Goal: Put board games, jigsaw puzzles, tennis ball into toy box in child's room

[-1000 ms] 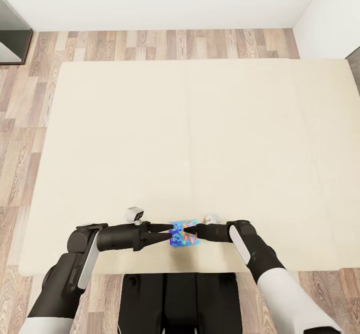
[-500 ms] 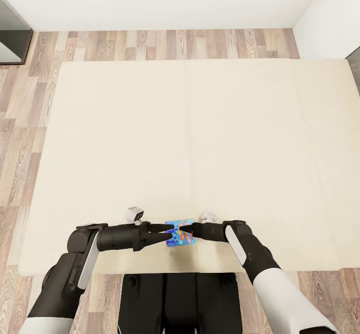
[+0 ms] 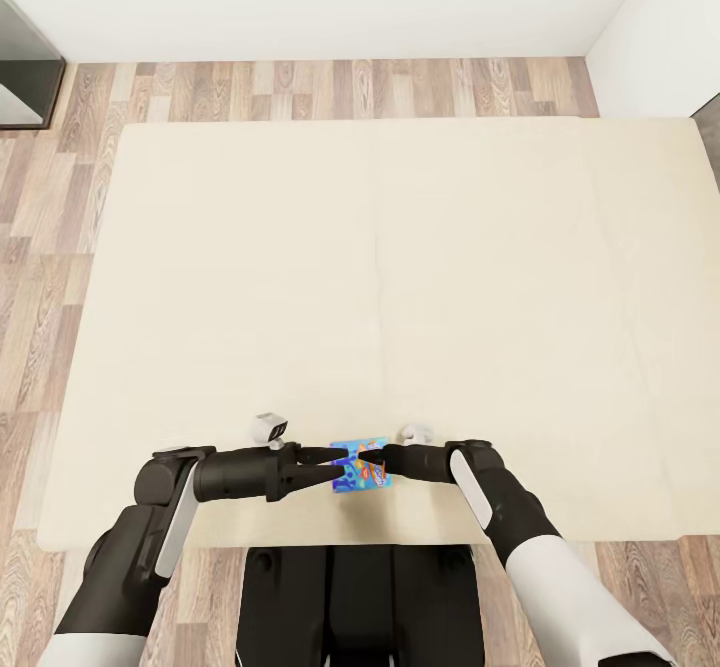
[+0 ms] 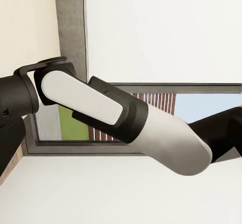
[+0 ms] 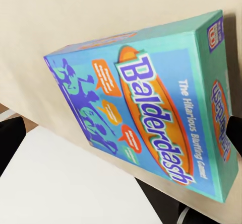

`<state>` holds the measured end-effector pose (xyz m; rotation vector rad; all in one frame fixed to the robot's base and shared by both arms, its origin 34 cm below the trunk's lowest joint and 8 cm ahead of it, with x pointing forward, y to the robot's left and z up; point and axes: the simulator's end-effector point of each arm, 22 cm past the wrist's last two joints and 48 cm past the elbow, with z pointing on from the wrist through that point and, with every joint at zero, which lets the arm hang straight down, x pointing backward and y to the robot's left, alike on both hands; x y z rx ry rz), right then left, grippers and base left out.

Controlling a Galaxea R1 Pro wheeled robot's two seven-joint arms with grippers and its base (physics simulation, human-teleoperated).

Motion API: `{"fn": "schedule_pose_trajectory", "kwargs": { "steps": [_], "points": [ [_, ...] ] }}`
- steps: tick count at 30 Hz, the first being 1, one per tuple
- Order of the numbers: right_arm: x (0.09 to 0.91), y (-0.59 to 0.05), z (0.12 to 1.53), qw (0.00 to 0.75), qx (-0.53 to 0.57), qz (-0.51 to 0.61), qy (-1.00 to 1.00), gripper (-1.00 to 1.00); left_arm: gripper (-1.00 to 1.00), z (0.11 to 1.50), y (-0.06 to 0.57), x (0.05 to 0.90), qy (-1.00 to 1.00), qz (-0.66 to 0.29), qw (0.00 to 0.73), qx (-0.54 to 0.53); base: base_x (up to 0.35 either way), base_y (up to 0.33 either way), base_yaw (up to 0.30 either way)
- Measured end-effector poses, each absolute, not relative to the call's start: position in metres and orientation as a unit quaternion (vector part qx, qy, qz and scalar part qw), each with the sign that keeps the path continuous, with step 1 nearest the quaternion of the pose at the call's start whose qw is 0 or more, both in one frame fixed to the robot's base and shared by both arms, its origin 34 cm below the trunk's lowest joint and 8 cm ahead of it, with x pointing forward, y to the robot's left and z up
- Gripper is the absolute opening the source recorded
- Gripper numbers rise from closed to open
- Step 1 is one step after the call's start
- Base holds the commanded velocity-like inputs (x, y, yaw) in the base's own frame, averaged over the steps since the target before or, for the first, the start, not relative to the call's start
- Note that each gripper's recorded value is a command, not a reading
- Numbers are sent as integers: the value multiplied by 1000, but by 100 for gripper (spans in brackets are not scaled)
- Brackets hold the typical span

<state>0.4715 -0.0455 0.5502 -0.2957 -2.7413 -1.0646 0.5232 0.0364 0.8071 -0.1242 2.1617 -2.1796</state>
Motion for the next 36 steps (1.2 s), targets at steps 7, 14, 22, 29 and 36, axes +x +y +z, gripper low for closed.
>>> {"fn": "schedule_pose_trajectory", "kwargs": {
  "steps": [7, 14, 22, 29, 36],
  "points": [
    [472, -45, 550, 92, -100, -359, -923, 100, 100, 807, 36, 523, 703, -709, 35, -40, 0, 0, 0],
    [472, -45, 550, 92, -100, -359, -923, 100, 100, 807, 36, 523, 703, -709, 35, -40, 0, 23, 0],
    [472, -45, 550, 92, -100, -359, -923, 100, 100, 807, 36, 523, 703, -709, 35, -40, 0, 14, 0],
    [472, -45, 550, 92, -100, -359, -923, 100, 100, 807, 37, 523, 703, -709, 35, -40, 0, 1, 0],
    [472, -45, 550, 92, -100, -359, -923, 100, 100, 807, 37, 523, 703, -709, 35, -40, 0, 61, 0]
  ]
}}
